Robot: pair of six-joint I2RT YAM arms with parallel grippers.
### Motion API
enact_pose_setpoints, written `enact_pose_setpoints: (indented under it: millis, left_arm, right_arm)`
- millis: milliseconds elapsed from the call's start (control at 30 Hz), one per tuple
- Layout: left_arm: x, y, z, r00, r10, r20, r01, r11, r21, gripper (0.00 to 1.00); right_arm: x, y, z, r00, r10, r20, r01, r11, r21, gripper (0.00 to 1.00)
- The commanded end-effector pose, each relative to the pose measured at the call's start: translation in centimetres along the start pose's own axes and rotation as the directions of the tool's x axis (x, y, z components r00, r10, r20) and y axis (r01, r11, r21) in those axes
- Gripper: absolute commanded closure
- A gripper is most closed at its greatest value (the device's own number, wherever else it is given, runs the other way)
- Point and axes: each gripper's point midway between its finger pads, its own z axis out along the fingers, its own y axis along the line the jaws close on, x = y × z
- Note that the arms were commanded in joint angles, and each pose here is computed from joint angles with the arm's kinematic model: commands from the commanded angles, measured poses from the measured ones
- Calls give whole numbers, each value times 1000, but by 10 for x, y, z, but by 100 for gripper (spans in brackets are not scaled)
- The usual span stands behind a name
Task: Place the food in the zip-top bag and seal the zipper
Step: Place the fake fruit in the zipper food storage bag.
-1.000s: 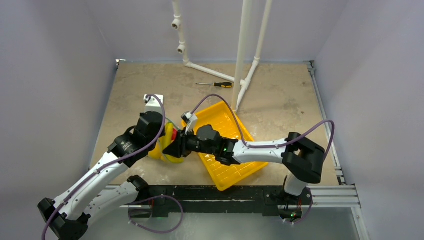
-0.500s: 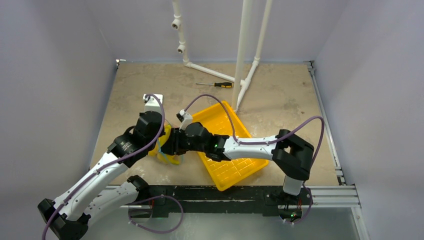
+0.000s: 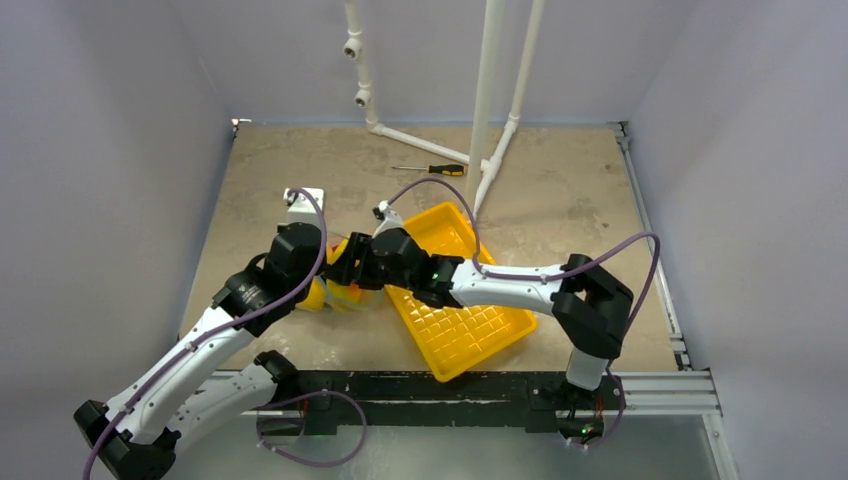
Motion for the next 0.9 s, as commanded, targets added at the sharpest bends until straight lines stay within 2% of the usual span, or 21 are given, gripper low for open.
enact_pose_setpoints:
  millis: [0, 233, 467, 633, 867]
  left_arm:
    - [-17, 0, -3, 997, -51, 55, 50, 999, 5, 100]
    - [-17, 0, -3, 997, -53, 55, 53, 999, 4, 100]
    - [-16, 0, -2, 997, -52, 53, 52, 999, 3, 100]
    - [-16, -1, -1, 998, -48, 49, 48, 999, 3, 100]
    - [-15, -1, -1, 998, -46, 45, 46, 999, 1, 100]
  right_arm:
    - [-46, 46, -27, 991, 14, 132, -6, 998, -60, 39]
    - [-68, 51, -58, 979, 3, 206, 3, 1000, -26, 38]
    - [-71, 19, -81, 968, -3, 252, -15, 997, 70, 38]
    - [-56, -15, -84, 974, -16, 228, -20, 988, 154, 39]
    - [-28, -42, -76, 989, -10, 148, -16, 984, 175, 41]
